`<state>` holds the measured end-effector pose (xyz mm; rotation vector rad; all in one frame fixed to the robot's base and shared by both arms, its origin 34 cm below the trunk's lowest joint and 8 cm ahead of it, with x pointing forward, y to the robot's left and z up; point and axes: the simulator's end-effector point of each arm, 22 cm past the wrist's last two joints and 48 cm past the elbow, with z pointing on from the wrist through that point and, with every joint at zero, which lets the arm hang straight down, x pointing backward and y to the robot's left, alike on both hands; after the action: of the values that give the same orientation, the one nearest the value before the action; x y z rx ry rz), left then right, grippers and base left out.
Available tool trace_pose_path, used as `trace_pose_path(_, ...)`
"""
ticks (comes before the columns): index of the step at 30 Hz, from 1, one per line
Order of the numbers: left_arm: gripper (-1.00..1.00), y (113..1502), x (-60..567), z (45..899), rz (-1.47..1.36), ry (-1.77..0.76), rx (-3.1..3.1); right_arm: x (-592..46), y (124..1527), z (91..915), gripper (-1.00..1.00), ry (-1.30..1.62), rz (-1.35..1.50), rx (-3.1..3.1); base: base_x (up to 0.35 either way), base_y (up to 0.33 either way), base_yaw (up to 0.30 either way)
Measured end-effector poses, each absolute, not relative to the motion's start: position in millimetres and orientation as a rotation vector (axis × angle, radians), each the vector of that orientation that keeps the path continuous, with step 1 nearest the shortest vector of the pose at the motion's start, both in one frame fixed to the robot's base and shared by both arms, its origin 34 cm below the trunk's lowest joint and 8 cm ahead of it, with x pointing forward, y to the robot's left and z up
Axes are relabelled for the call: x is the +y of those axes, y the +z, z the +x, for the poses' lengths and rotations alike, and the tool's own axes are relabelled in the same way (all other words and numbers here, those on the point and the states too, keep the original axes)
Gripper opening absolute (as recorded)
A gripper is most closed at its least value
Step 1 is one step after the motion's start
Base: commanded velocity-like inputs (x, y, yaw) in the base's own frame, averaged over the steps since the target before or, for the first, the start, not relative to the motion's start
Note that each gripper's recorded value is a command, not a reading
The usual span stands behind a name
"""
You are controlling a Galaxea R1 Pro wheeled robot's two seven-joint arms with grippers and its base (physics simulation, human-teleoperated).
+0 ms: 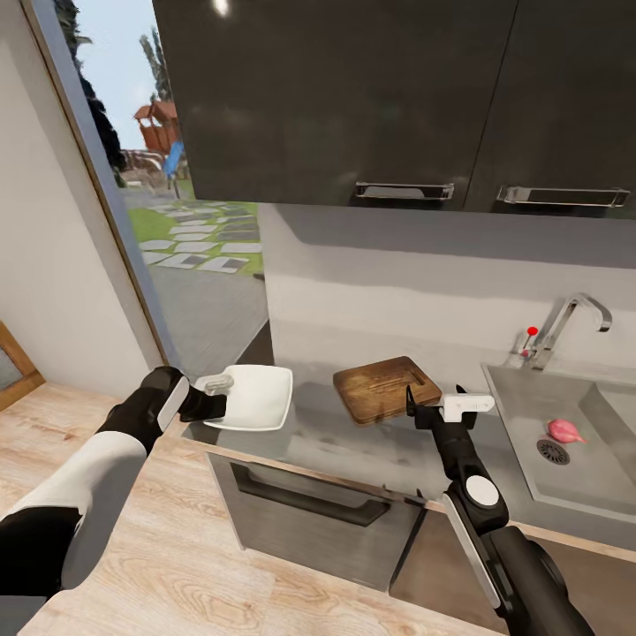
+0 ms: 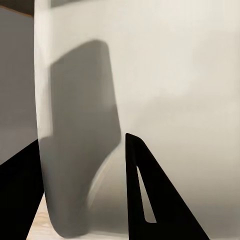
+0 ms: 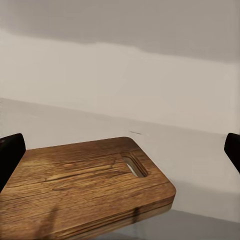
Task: In the kitchen, take the Vidalia onion out of the sink, dice it on the chopping board with the paring knife, put the diced onion into the bowl on the countertop, then place both the paring knife and the chopping board into the sink.
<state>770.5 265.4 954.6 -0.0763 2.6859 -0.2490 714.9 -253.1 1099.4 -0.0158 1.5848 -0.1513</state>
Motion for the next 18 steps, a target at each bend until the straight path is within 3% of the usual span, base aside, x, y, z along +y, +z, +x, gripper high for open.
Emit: trace_pose_path(18,-1.00,954.2,260.7,774.4,-0.063,-0.251,2.677,-251.5,1092.5,715.7,1.00,-0.149,-0.020,1.596,0.000,0.000,0.000)
